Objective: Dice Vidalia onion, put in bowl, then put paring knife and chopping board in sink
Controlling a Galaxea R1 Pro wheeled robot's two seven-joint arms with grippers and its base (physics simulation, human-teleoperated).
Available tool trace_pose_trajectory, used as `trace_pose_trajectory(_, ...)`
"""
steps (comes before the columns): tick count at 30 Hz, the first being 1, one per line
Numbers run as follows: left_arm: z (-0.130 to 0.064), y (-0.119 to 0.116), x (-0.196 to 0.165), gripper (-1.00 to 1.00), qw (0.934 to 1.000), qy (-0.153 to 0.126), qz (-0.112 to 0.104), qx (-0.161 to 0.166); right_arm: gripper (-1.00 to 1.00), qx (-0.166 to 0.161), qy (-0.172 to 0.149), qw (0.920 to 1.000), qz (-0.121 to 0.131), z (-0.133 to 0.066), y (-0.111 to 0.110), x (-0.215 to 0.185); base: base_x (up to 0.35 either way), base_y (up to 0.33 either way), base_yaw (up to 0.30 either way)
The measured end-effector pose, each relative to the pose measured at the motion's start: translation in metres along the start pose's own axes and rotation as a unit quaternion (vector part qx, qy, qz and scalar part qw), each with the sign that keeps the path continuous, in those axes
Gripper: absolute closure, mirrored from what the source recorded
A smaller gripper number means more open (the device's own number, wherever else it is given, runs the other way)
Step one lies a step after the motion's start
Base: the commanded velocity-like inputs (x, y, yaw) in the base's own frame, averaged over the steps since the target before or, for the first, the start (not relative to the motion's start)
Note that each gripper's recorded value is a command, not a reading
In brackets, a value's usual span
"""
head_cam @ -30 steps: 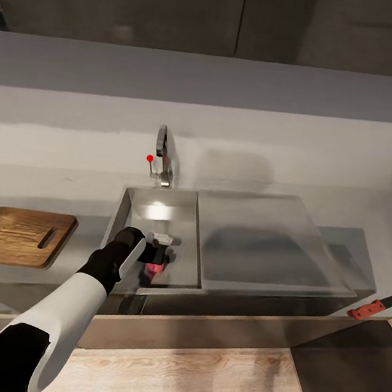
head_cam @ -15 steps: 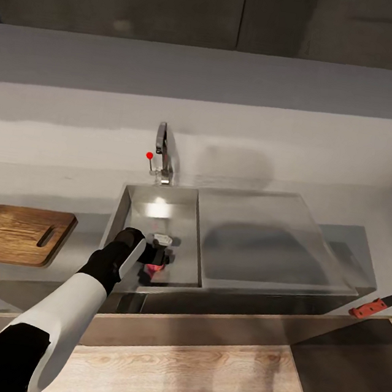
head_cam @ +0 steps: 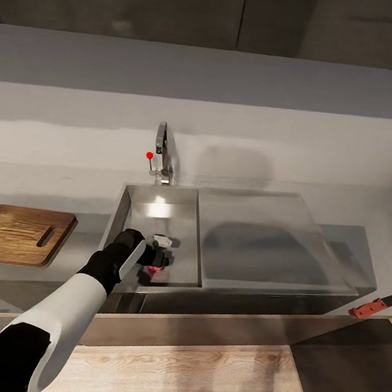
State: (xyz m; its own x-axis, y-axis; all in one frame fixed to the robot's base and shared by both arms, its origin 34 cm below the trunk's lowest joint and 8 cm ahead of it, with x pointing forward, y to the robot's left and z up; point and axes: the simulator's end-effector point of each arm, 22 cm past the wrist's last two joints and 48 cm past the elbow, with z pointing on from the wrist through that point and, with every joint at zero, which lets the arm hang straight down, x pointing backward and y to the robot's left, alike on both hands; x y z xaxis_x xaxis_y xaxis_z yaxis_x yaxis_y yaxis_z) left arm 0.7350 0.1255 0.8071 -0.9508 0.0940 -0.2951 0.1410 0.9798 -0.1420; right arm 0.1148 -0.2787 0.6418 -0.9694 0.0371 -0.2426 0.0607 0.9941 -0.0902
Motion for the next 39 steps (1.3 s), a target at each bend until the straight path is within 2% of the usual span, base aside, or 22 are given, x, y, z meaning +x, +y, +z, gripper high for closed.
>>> trace_pose_trajectory(1, 0.0, 0.0, 0.0, -1.0, 1.0, 0.0, 0.0, 0.0, -1.0, 0.0, 0.0, 1.0, 0.0, 0.0, 0.0, 0.0, 0.0, 0.0, 0.0)
trace_pose_trajectory(2, 0.0, 0.0, 0.0, 1.0, 1.0, 0.001, 0.0, 0.0, -1.0, 0.0, 0.0, 1.0, 0.0, 0.0, 0.0, 0.0, 0.0, 0.0, 0.0)
trace_pose_trajectory(20, -0.005, -0.001, -0.005, 1.0, 1.0, -0.007, 0.001, 0.0, -1.0, 0.0, -0.002, 1.0, 0.0, 0.0, 0.001, -0.002, 0.0, 0.0, -0.007)
trace_pose_trajectory(23, -0.017, -0.003, -0.022, 1.0, 0.9996, -0.03, 0.002, 0.001, -1.0, 0.0, -0.005, 1.0, 0.0, 0.001, 0.0, -0.003, 0.0, 0.0, -0.007)
trace_pose_trajectory(29, -0.054, -0.011, -0.067, 1.0, 0.9955, -0.094, 0.011, 0.007, -1.0, 0.0, -0.009, 1.0, 0.0, 0.001, 0.0, -0.006, 0.0, 0.0, -0.001)
trace_pose_trajectory(35, -0.092, -0.019, -0.102, 1.0, 0.9884, -0.151, 0.017, 0.012, -1.0, 0.0, -0.014, 0.9999, 0.001, 0.002, 0.001, -0.01, 0.0, 0.0, 0.0)
trace_pose_trajectory(38, -0.116, -0.02, -0.119, 1.0, 0.9836, -0.179, 0.022, 0.013, -1.0, -0.001, -0.016, 0.9999, 0.001, 0.002, 0.001, -0.011, 0.0, 0.0, 0.0)
trace_pose_trajectory(39, -0.131, -0.018, -0.124, 1.0, 0.9807, -0.193, 0.024, 0.011, -1.0, -0.001, -0.017, 0.9999, 0.001, 0.003, 0.001, -0.012, 0.0, 0.0, 0.0)
